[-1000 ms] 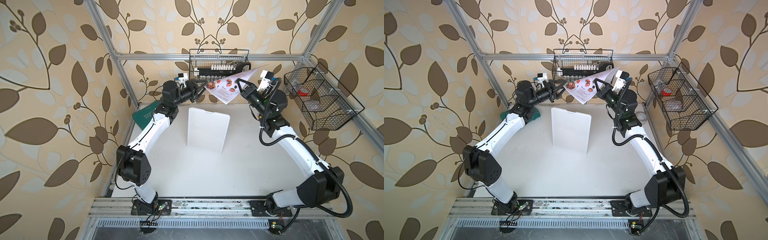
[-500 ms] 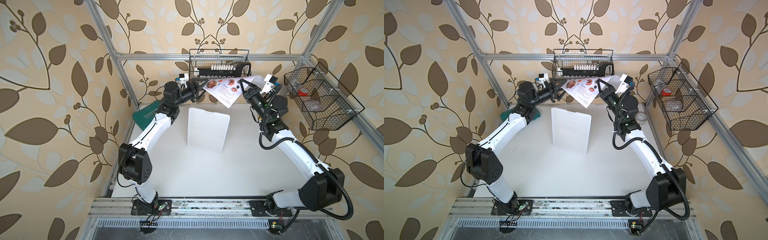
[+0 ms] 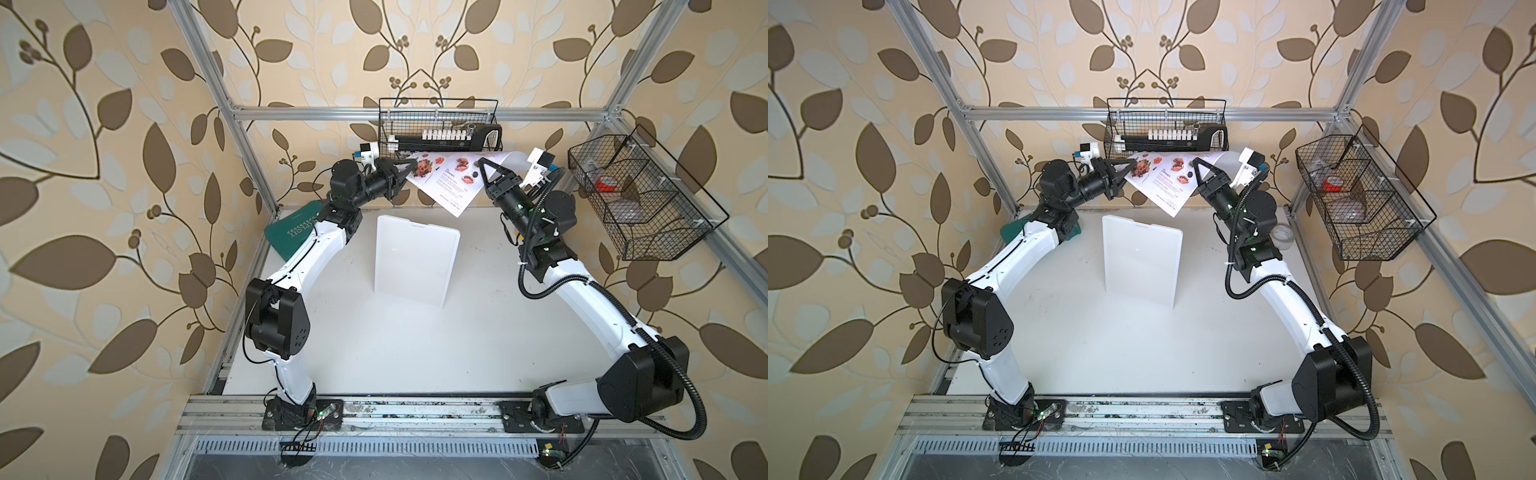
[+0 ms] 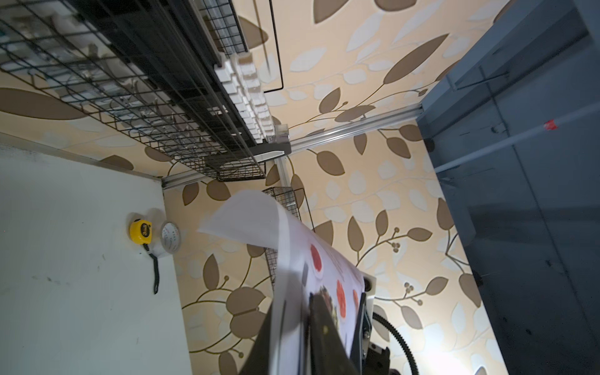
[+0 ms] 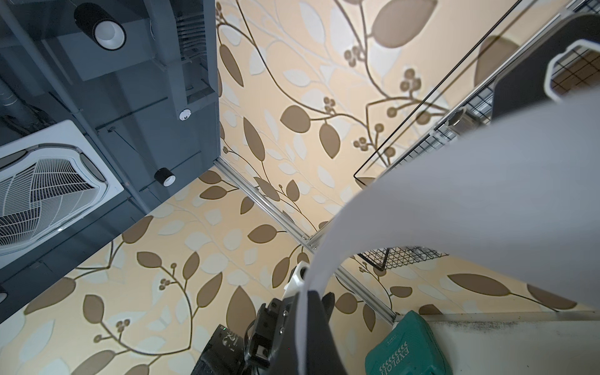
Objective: Insert the menus into the narrow rack
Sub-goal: Pick up the menu from the center of the board, then insert the menu into the narrow rack.
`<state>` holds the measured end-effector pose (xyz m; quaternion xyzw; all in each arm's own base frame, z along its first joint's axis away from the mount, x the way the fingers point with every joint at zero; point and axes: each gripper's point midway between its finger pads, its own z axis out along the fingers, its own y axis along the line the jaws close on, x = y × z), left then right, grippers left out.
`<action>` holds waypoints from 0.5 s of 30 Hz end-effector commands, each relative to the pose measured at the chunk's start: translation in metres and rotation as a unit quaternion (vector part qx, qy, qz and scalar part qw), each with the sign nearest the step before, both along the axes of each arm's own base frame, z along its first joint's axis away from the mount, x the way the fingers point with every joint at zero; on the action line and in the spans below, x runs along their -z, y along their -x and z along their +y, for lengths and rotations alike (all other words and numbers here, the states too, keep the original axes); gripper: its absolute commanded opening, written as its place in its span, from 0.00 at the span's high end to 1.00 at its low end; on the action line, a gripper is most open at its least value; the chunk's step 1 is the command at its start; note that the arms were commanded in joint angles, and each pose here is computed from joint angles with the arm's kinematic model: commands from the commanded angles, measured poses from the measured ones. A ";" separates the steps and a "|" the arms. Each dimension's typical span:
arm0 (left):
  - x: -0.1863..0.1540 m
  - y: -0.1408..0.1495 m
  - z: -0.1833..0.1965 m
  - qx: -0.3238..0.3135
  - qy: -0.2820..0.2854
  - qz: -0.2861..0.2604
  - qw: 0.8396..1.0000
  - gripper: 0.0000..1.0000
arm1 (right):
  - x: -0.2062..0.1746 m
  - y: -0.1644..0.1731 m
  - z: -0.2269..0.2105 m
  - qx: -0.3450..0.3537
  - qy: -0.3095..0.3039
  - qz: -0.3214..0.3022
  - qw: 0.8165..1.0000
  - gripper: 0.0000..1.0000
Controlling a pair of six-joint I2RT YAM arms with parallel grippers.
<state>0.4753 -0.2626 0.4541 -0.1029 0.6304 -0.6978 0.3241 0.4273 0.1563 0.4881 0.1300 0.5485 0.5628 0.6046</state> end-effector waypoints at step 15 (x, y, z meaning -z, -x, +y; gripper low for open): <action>-0.062 0.008 0.046 -0.020 -0.016 -0.154 0.988 1.00 | 0.042 0.015 0.052 -0.139 0.108 0.024 0.984 0.65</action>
